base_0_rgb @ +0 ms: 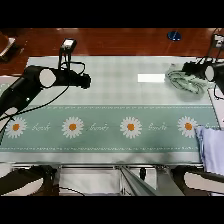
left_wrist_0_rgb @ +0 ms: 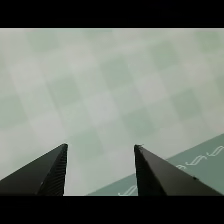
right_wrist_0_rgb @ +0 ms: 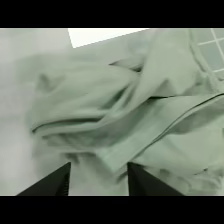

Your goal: Fold the shirts.

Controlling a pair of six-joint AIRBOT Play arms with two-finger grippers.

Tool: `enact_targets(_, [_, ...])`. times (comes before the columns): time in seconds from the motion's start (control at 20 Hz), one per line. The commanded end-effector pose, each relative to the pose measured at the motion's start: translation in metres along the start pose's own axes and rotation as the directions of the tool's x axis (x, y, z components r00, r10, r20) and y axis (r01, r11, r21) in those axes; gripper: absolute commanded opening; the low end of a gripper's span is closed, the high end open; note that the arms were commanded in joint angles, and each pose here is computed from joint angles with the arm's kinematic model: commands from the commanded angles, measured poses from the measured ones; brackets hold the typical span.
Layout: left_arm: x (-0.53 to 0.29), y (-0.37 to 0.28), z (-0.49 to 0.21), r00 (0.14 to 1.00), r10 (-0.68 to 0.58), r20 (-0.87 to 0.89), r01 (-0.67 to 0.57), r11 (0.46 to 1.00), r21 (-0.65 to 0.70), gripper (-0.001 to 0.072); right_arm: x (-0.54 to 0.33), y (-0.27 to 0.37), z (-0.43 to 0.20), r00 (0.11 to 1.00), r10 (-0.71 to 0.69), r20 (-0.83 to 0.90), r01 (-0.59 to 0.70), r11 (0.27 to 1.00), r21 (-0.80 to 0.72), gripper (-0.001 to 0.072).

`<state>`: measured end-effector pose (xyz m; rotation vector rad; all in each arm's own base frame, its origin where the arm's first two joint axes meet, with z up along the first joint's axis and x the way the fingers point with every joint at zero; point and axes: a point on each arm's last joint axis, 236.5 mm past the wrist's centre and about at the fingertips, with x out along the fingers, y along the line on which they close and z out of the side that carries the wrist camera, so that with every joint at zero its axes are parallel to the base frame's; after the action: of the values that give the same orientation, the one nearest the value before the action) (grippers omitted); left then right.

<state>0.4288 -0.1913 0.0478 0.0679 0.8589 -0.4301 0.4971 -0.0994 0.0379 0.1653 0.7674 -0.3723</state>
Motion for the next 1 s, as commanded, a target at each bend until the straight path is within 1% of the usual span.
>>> enact_targets(0.0, [0.000,0.020,0.007,0.998,0.061,0.028,-0.062,0.997,0.040,0.0509,0.058,-0.057,0.000,0.994,-0.041,-0.100,0.061,0.976,0.207,0.0407])
enact_targets(0.1, [0.001,0.024,0.008,0.997,0.068,0.035,-0.069,0.997,0.033,0.0509,0.084,-0.071,-0.017,0.982,-0.031,-0.189,0.078,0.965,0.250,0.0407])
enact_targets(0.2, [0.003,0.025,0.008,0.997,0.069,0.036,-0.070,0.997,0.031,0.0509,0.103,-0.079,-0.034,0.965,-0.035,-0.259,0.104,0.961,0.256,0.0407])
enact_targets(0.35, [0.010,0.026,0.004,0.997,0.069,0.020,-0.069,0.997,0.019,0.0509,0.119,-0.080,-0.056,0.948,-0.034,-0.317,0.116,0.963,0.243,0.0404])
enact_targets(0.4, [0.012,0.026,0.002,0.998,0.069,0.014,-0.069,0.998,0.004,0.0509,0.121,-0.075,-0.061,0.943,-0.017,-0.332,0.102,0.966,0.240,0.0373])
enact_targets(0.45, [0.014,0.026,0.000,0.998,0.069,0.008,-0.069,0.998,-0.006,0.0509,0.121,-0.068,-0.066,0.937,0.016,-0.349,0.072,0.969,0.238,0.0295])
enact_targets(0.55, [0.014,0.027,-0.003,0.998,0.069,-0.009,-0.069,0.997,-0.035,0.0508,0.116,-0.048,-0.074,0.918,0.099,-0.385,-0.018,0.978,0.210,0.0051])
enact_targets(0.6, [0.011,0.031,-0.006,0.997,0.073,-0.030,-0.074,0.996,-0.040,0.0508,0.110,-0.035,-0.077,0.902,0.155,-0.403,-0.075,0.976,0.206,0.0020])
enact_targets(0.7, [-0.008,0.047,-0.013,0.991,0.089,-0.102,-0.096,0.993,-0.070,0.0507,0.093,-0.018,-0.072,0.883,0.228,-0.410,-0.155,0.966,0.205,0.0020])
enact_targets(0.75, [-0.022,0.058,-0.013,0.986,0.102,-0.128,-0.114,0.989,-0.091,0.0507,0.081,-0.014,-0.060,0.889,0.244,-0.388,-0.183,0.965,0.187,0.0020])
enact_targets(0.85, [-0.061,0.084,-0.011,0.982,0.138,-0.132,-0.157,0.977,-0.146,0.0506,0.047,-0.010,-0.019,0.920,0.266,-0.289,-0.236,0.963,0.133,0.0019])
enact_targets(0.95, [-0.102,0.097,-0.014,0.980,0.171,-0.103,-0.191,0.954,-0.232,0.0506,-0.001,-0.006,0.031,0.947,0.286,-0.147,-0.276,0.958,0.081,0.0019])
